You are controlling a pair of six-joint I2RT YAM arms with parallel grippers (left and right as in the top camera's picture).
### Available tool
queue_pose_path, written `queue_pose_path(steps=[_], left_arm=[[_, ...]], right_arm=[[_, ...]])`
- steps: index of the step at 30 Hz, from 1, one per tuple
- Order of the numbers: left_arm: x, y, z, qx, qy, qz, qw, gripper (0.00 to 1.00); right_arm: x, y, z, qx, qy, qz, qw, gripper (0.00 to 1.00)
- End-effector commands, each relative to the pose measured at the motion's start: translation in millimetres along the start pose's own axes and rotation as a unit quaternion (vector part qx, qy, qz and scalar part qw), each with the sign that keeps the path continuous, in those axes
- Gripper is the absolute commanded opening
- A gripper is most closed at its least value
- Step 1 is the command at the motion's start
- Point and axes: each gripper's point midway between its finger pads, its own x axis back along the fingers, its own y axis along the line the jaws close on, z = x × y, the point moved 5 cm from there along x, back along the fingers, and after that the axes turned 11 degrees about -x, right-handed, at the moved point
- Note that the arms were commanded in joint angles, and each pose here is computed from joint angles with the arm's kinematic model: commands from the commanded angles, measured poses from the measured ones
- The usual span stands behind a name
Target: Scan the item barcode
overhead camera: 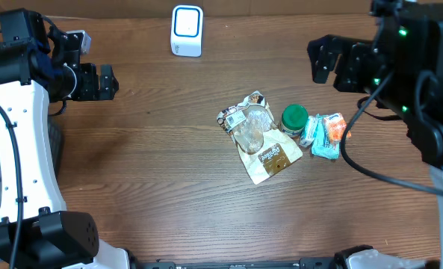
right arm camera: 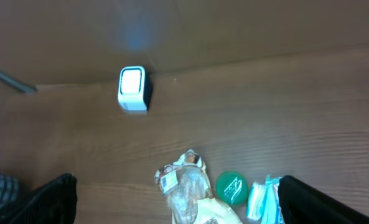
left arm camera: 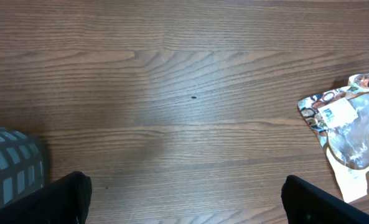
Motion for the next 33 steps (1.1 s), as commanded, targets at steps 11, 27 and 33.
queue_pose_path(steps=[11,27,33], left_arm=[[7.7,-4.0,-4.6,-0.017,-0.014,0.0,1.0,1.0],[7.7,-4.0,-4.6,-0.017,-0.014,0.0,1.0,1.0],[7.7,-4.0,-4.6,-0.018,-0.014,0.0,1.0,1.0]], right_arm=[[23.6,-64.7,58.6,0.03,-0.131,-0.031,0.99,1.0],[-46.0,-152.0,196.7,0.036,-0.292,-0.079,0.953,1.0],[-67.7,-168.4,225.6,0.036,-0.288,-0.078,0.954,1.0]])
